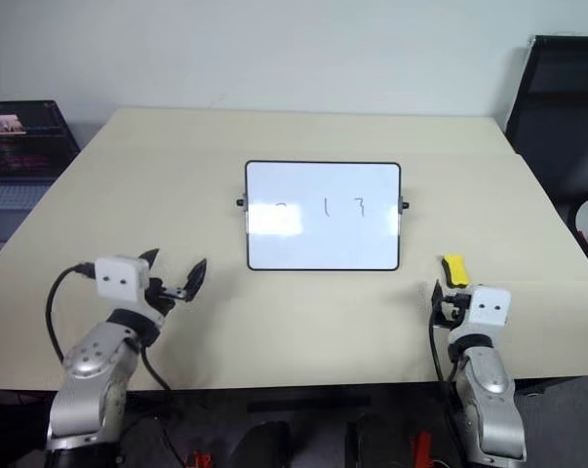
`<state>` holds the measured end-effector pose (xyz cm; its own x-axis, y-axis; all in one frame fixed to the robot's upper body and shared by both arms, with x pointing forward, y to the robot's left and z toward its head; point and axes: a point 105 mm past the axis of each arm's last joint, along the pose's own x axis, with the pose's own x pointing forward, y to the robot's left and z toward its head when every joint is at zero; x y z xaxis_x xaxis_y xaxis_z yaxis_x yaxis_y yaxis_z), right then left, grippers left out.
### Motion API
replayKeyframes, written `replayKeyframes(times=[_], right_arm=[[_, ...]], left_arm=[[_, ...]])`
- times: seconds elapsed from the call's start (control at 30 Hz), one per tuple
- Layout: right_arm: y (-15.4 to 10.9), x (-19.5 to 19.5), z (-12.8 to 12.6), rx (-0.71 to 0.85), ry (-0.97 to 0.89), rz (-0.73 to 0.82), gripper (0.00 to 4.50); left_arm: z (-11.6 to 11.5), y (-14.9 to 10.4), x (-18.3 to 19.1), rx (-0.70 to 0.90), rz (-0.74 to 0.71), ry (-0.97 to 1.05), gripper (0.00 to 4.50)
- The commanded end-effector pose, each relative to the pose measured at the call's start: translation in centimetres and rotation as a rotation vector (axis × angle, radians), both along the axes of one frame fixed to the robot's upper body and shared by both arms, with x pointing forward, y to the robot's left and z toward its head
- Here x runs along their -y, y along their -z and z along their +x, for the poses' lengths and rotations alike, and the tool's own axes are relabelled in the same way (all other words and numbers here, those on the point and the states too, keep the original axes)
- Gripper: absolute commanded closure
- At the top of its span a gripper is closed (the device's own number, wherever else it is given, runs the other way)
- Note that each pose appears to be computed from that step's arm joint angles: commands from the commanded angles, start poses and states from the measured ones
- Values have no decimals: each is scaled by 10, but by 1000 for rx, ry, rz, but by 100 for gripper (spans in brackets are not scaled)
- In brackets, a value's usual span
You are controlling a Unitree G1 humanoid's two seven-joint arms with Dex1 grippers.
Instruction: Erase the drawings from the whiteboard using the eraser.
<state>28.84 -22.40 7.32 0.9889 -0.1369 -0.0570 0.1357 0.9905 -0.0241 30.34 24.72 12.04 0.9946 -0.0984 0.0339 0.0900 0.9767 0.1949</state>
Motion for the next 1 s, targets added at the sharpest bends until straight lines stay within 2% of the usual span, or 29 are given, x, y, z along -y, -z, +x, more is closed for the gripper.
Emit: replayKeyframes(times=[0.03,0.6,0.9,1.0], right_arm=[[-12,0,2,40,-19,-21,4],[-15,15,-2,38,6,-41,4],[-20,8,5,52,2,-37,4],[-22,8,8,54,-5,-43,4]], left_arm=[[-1,-19,0,67,13,1,0],[2,-15,10,67,-5,2,0],[7,-19,11,79,-11,22,0],[12,-30,23,106,-46,83,0]])
